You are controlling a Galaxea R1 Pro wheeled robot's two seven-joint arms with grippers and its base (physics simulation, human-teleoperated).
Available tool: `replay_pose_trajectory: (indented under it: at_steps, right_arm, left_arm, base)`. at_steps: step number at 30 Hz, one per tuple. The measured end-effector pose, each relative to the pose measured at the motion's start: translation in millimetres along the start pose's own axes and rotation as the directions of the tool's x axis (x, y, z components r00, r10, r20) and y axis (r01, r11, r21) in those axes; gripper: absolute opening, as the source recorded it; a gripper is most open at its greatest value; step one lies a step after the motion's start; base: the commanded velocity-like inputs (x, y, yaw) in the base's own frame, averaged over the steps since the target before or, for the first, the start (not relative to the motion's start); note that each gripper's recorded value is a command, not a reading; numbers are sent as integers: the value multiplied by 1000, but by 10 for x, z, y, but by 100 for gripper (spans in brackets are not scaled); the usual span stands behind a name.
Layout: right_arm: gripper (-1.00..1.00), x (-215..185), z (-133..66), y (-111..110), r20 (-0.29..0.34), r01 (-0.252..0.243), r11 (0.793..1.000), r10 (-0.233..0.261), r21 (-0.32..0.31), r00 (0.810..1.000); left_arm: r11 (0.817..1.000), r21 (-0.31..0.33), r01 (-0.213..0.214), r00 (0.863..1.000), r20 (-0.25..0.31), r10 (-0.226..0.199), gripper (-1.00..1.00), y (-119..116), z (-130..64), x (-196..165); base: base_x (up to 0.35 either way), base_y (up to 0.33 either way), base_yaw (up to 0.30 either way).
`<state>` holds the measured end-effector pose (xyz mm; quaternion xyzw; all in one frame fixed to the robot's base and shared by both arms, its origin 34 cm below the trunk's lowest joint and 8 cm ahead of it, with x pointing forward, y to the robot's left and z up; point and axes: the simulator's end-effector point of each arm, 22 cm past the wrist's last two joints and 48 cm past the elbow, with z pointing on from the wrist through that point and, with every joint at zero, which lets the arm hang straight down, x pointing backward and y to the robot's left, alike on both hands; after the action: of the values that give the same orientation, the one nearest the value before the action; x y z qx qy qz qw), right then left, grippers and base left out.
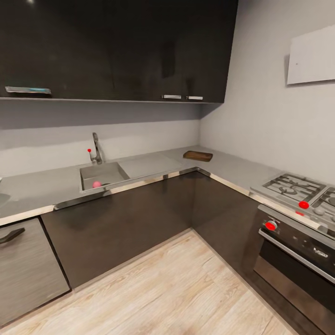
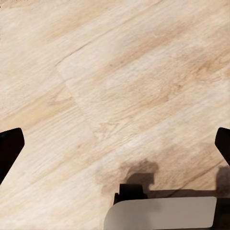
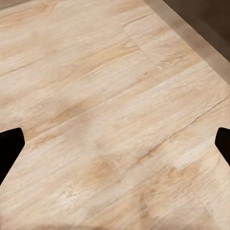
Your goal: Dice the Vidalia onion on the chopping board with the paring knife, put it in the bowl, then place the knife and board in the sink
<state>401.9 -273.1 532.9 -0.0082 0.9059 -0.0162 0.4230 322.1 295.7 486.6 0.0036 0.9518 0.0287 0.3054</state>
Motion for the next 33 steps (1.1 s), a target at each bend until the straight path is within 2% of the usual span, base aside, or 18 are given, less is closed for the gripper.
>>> replay_pose_trajectory:
  at_steps: [33]
  right_arm:
    - [100, -395, -340, -2, -3, -3, 1000, 3, -1, 1000]
  left_arm:
    - [1000, 2, 0, 1000, -1, 0, 100, 18, -428, -306]
  base:
    - [0, 0, 0]
